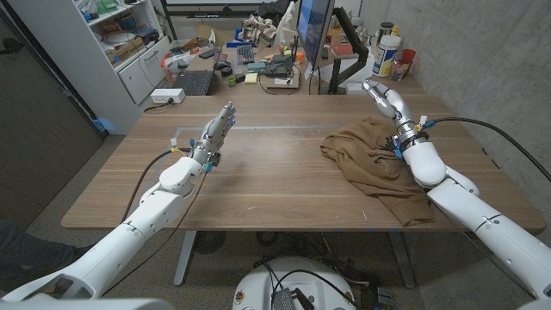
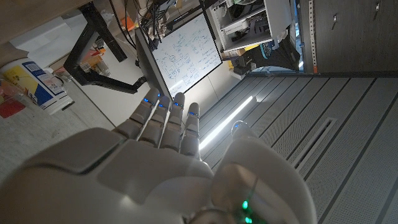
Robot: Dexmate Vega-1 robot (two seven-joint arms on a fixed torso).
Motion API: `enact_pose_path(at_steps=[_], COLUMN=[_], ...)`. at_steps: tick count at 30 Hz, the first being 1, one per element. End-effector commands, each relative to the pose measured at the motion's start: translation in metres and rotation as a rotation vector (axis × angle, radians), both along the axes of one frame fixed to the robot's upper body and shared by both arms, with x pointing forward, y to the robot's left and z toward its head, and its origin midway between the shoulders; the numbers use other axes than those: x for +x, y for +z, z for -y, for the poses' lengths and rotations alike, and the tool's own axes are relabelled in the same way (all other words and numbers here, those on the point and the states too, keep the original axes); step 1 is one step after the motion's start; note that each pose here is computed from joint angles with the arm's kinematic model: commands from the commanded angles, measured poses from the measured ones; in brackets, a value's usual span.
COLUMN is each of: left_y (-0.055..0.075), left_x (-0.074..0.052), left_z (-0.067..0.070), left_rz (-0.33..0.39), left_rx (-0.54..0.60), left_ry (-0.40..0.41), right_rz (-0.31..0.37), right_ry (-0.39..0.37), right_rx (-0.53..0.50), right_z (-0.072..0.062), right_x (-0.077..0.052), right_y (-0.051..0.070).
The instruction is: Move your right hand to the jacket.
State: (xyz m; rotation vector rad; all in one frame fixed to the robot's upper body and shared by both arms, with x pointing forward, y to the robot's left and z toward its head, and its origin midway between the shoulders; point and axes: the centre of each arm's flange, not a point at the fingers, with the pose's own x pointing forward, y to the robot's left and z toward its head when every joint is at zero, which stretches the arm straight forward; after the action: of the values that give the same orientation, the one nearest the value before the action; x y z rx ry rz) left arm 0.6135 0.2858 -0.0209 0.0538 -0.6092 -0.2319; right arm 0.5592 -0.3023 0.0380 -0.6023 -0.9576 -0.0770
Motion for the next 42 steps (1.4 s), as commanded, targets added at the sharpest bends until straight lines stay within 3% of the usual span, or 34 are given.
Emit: enact_pose_path(at_steps=[1,16,29,42], left_y=[0.0,0.001,0.013,0.017], left_x=[0.001,0.006,-0.001,-0.003], left_z=[-0.003,-0.001,-0.005,-0.006], left_rz=[0.001,-0.005,0.023,0.027], left_rx=[-0.001,0.007,0.007,0.009], left_ry=[-0.004,-0.018,-0.008,-0.003], right_rz=[0.023,0.061,0.08,0.098], right_ry=[-0.043,-0.125,-0.206,-0.282], right_rx=[-0.032,-0.096,-0.145,-0.217], right_z=[-0.001,-0.001,0.005,0.005], right_x=[-0.005,-0.012,-0.018,-0.017], right_y=[0.002,0.01,0.014,0.014])
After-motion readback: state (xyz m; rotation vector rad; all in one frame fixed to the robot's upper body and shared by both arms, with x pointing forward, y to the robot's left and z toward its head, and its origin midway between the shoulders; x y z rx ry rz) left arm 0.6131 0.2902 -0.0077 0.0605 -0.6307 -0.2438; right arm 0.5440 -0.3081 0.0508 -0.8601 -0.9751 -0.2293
